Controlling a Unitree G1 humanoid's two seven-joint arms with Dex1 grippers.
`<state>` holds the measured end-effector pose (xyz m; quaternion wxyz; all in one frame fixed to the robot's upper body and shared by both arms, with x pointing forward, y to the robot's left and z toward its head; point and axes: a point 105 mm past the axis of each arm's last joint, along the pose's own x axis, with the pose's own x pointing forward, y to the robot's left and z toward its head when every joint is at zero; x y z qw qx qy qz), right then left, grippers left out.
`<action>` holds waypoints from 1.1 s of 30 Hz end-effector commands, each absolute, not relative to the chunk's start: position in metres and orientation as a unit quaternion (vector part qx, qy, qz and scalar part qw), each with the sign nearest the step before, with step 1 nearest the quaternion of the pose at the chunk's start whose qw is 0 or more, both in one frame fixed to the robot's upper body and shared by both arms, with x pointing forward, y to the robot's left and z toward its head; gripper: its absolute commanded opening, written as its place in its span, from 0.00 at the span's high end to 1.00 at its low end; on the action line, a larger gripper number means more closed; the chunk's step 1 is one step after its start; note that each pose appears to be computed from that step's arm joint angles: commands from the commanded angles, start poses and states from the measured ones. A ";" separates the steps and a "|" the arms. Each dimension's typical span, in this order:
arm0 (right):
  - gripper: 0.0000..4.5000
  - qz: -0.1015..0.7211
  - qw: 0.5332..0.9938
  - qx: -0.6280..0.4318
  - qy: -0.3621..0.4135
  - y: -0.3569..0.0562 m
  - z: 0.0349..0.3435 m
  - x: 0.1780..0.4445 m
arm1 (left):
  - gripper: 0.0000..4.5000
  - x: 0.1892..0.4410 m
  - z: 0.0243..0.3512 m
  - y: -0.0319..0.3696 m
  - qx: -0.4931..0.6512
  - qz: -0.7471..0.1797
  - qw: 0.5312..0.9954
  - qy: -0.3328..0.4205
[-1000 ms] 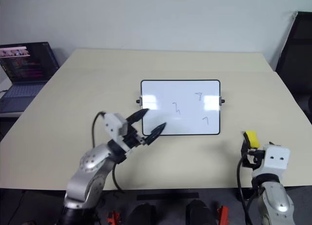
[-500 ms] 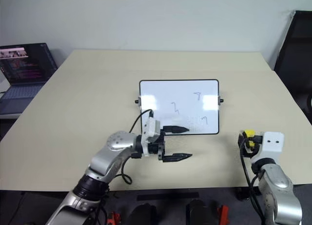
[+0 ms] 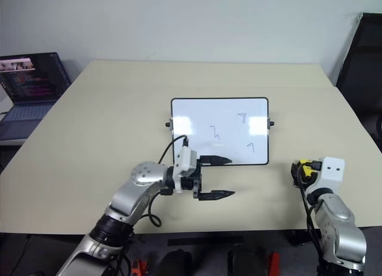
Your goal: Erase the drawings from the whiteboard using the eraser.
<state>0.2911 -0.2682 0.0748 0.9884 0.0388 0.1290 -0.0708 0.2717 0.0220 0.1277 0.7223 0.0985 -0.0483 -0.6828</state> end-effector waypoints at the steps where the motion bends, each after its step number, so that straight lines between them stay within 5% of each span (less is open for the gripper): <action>1: 0.02 -0.080 0.991 0.038 0.105 -0.276 0.086 0.292 | 0.00 0.271 0.136 0.024 0.110 -0.680 0.722 -0.069; 19: 0.02 -0.095 0.989 0.056 0.100 -0.282 0.087 0.295 | 0.00 0.274 0.134 0.026 0.112 -0.677 0.724 -0.068; 22: 0.15 -0.099 0.988 0.069 0.097 -0.282 0.086 0.295 | 0.00 0.274 0.133 0.027 0.113 -0.677 0.724 -0.068; 29: 0.71 -0.104 0.986 0.087 0.099 -0.284 0.083 0.295 | 0.00 0.277 0.134 0.030 0.118 -0.673 0.727 -0.066; 33: 0.76 -0.103 0.986 0.089 0.100 -0.284 0.083 0.296 | 0.00 0.279 0.134 0.032 0.121 -0.670 0.730 -0.065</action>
